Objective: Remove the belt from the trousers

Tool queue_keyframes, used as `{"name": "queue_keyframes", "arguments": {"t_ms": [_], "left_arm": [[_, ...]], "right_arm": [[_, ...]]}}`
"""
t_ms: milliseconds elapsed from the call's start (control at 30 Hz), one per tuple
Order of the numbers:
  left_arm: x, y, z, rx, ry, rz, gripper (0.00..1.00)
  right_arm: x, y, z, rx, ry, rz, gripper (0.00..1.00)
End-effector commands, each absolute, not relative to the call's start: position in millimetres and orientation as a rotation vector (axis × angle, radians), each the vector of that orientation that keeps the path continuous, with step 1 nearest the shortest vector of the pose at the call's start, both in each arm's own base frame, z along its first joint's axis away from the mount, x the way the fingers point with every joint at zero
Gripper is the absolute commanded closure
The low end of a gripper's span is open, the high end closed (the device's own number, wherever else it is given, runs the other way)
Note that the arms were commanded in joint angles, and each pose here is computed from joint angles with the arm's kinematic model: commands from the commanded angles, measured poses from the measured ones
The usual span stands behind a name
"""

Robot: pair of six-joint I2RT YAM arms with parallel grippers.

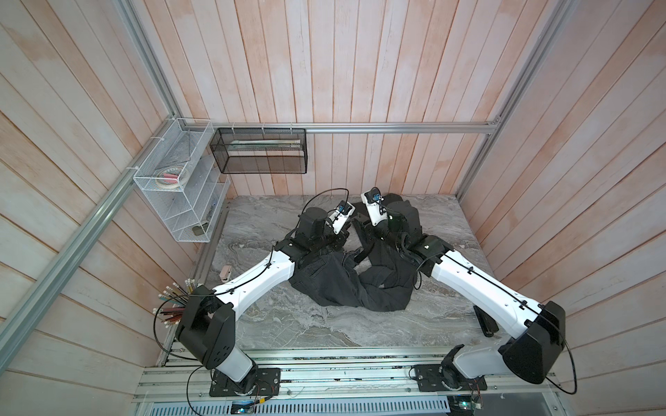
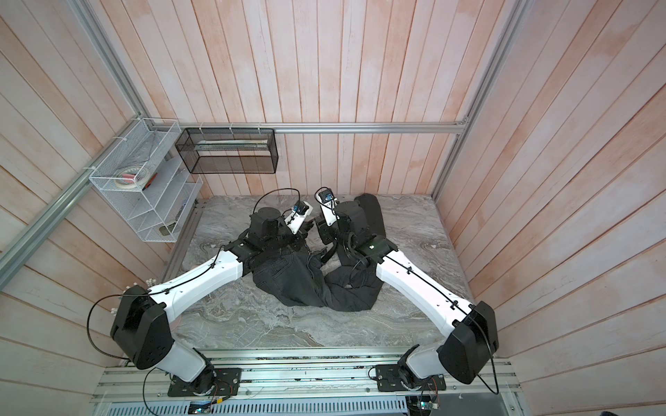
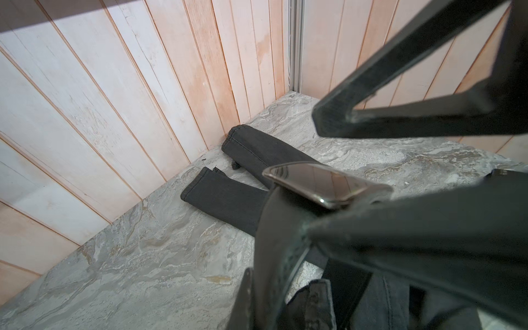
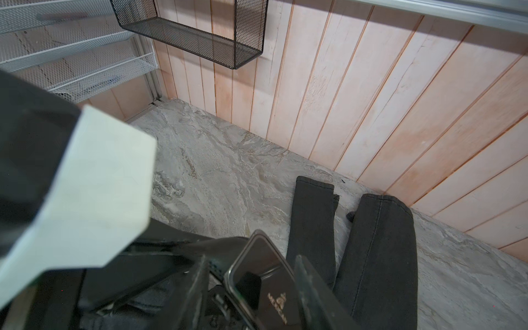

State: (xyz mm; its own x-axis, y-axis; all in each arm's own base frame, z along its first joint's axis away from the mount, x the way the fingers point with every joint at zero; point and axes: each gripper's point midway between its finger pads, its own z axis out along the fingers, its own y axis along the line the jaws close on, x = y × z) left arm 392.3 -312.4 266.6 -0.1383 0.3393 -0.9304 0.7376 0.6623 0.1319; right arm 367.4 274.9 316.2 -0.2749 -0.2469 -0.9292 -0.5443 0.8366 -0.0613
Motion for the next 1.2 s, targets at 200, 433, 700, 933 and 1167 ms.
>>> {"name": "queue_keyframes", "arguments": {"t_ms": [200, 433, 700, 933, 1167], "left_arm": [[388, -312, 310, 0.843, 1.646, -0.456, 1.0], [387, -311, 309, 0.846, 1.65, -0.452, 1.0], [386, -313, 310, 0.859, 1.646, -0.47, 1.0], [383, -314, 315, 0.864, 1.637, -0.48, 1.0], [382, -313, 317, 0.865, 1.637, -0.479, 1.0]], "right_arm": [[373, 280, 301, -0.686, 1.943, 0.269, 0.53], [373, 285, 291, -0.734, 1.967, 0.267, 0.48], [367, 286, 286, -0.812, 1.93, 0.259, 0.49], [373, 285, 276, -0.828, 1.929, 0.217, 0.7], [373, 287, 274, -0.811, 1.914, 0.247, 0.88]]}}
